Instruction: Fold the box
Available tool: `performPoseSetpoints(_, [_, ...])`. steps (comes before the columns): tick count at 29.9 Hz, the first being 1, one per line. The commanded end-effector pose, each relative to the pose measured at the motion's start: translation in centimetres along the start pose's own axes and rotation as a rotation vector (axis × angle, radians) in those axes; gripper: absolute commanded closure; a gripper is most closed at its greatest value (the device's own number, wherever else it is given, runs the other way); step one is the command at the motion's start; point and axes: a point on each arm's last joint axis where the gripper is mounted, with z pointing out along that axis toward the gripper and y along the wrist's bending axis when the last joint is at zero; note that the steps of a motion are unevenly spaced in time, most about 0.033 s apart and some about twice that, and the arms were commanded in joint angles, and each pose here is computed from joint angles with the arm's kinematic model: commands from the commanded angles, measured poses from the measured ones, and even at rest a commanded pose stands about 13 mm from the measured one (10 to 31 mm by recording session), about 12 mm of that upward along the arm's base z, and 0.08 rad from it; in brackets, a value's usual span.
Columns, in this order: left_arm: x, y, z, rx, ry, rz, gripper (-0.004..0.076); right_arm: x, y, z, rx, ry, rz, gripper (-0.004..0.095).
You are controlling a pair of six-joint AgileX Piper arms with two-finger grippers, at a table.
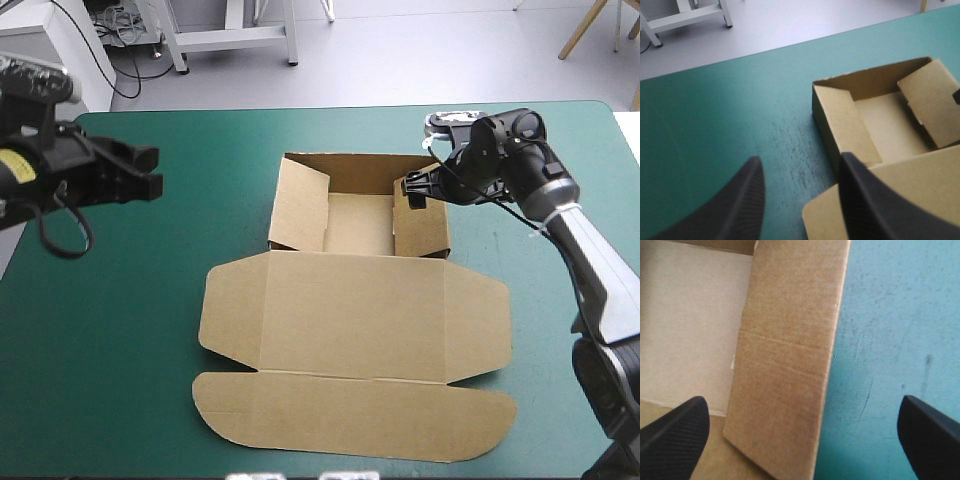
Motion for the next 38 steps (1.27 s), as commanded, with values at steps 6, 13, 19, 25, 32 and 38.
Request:
performPoseSetpoints(6, [6.8,0.2,-3.6,-0.021,0.078,0.015,0.0732,-1.1,-0.1,3.7,0.011,0.009,0.001,-0.001])
performPoseSetpoints(13, [11.1,0.3,-6.1,-0.021,0.06,0.015,0.0734,-1.2,-0.1,4.5,0.011,0.01,-0.026,0.0022])
performPoseSetpoints(19, [13.2,0.2,-7.8,-0.012,0.023,0.014,0.0734,-1.0,-0.2,5.8,0.018,0.06,-0.027,0.0119])
performPoseSetpoints(25, [13.6,-0.1,-8.6,0.016,-0.003,0.007,0.0734,-0.5,-0.2,6.9,0.024,0.128,-0.024,0.0617])
performPoseSetpoints(32, [13.6,-0.3,-8.6,0.036,-0.003,0.001,0.0734,-1.4,-0.3,5.5,0.033,0.072,-0.036,0.0927])
performPoseSetpoints(38, [13.6,-0.3,-8.6,0.036,-0.003,0.001,0.0734,-4.3,-4.6,-0.6,0.089,-0.101,-0.006,0.0927])
